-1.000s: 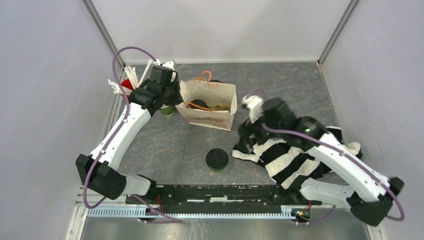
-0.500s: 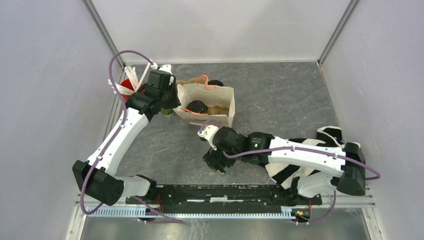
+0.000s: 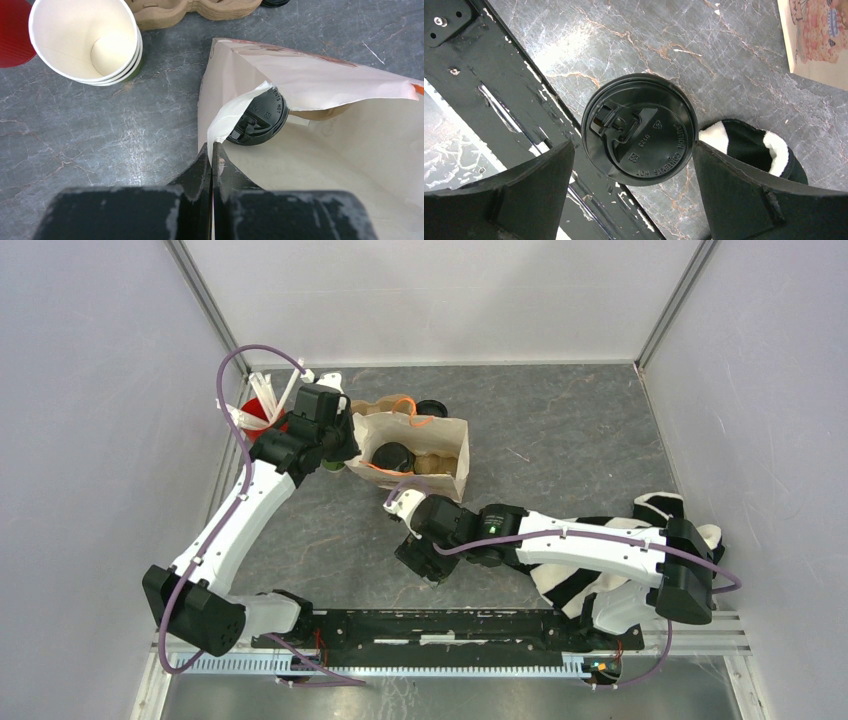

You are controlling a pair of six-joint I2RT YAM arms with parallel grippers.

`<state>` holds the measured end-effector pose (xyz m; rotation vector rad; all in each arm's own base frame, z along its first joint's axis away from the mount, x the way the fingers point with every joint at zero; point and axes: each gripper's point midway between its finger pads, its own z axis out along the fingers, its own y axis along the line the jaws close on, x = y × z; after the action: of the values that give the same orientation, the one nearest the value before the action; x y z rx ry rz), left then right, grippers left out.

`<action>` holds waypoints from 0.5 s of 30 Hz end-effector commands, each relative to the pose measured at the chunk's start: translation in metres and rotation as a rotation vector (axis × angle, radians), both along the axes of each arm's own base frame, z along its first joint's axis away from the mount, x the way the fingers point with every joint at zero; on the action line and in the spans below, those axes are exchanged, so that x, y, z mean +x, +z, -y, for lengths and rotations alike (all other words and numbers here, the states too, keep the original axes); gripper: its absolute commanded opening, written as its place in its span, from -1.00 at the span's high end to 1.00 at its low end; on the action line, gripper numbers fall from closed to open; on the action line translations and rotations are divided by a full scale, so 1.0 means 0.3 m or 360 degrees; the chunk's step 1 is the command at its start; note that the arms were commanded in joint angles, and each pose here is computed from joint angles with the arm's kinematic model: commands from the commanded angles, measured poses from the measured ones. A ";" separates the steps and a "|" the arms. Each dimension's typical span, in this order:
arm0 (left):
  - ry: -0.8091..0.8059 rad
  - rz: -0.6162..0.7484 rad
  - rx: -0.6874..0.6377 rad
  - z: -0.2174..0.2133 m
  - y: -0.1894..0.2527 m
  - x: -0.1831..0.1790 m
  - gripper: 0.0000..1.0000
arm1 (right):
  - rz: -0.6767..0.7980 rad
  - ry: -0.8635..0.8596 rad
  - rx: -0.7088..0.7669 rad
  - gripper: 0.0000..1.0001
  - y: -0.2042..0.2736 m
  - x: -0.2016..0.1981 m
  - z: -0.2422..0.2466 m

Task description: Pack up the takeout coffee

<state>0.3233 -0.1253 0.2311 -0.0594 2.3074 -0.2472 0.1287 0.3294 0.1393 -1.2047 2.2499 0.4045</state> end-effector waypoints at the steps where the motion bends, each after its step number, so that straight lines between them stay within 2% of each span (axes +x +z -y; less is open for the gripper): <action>1: 0.0068 -0.0004 -0.0028 -0.015 0.001 -0.009 0.96 | 0.0013 -0.0007 0.0097 -0.89 0.040 0.008 -0.059; 10: 0.0055 0.0006 -0.0020 -0.014 0.005 -0.004 0.96 | 0.0001 -0.0028 0.0032 -0.86 0.001 0.009 -0.041; 15: 0.0044 0.0002 -0.0018 -0.010 0.000 -0.001 0.96 | 0.0030 -0.0036 0.0038 -0.92 0.038 0.021 -0.046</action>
<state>0.3234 -0.1255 0.2312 -0.0586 2.3068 -0.2482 0.1323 0.3338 0.1368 -1.1975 2.2469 0.3926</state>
